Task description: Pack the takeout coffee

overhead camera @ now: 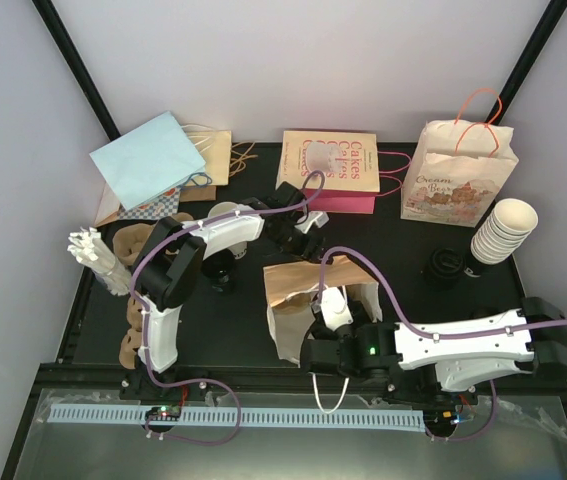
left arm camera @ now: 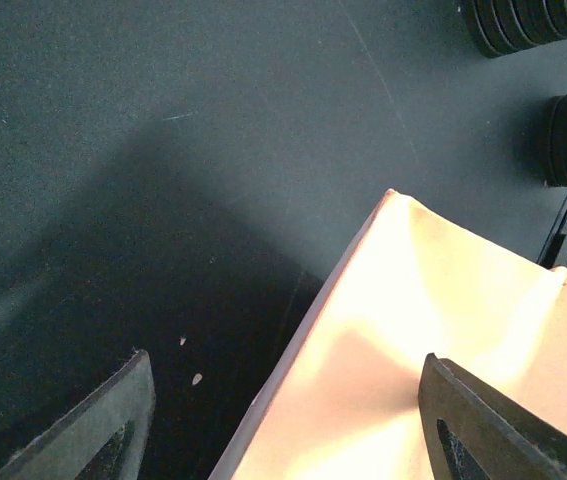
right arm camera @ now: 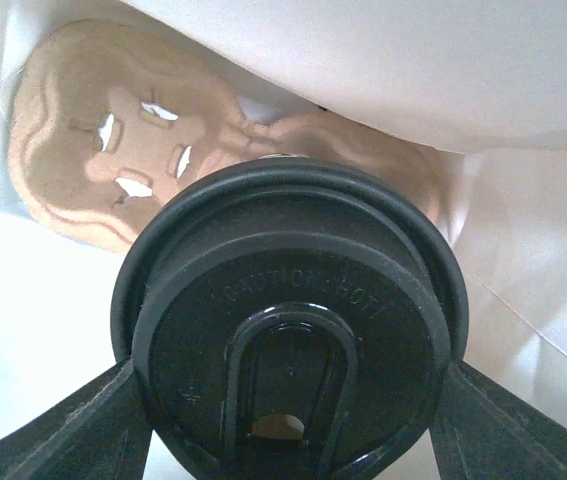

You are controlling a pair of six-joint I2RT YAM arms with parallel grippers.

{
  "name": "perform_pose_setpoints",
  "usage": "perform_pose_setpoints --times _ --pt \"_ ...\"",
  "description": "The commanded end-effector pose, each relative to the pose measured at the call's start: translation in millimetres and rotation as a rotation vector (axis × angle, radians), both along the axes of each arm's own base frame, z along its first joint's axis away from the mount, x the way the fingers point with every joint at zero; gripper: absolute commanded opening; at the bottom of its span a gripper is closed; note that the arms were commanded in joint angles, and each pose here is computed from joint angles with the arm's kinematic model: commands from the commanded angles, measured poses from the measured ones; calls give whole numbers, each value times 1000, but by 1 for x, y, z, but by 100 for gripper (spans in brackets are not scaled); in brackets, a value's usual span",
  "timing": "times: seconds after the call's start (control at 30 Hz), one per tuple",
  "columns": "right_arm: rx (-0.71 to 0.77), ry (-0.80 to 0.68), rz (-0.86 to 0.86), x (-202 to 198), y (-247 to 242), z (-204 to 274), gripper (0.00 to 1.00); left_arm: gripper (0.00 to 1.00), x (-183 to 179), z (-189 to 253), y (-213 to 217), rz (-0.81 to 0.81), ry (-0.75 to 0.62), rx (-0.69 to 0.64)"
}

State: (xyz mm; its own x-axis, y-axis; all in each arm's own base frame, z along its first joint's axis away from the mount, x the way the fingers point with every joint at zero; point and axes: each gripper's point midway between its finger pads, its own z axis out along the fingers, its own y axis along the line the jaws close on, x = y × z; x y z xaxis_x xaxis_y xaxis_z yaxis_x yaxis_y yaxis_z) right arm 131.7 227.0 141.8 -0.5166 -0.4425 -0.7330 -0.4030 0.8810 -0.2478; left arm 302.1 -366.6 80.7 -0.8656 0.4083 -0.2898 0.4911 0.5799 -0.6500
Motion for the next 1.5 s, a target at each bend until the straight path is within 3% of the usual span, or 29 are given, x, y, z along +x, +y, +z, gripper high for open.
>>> perform_pose_setpoints --times 0.0,0.37,0.73,1.13,1.47 --pt "17 -83 -65 11 -10 20 38 74 -11 -5 4 -17 10 50" --pt "-90 -165 -144 20 -19 28 37 74 -17 -5 2 -20 3 62" --pt "40 -17 -59 16 -8 1 37 74 -27 -3 -2 -30 0 62" --pt "6 114 -43 0 -12 -31 35 74 -31 17 -2 -13 -37 48" --pt "50 84 1 3 2 -32 34 75 -30 53 4 4 -104 28"
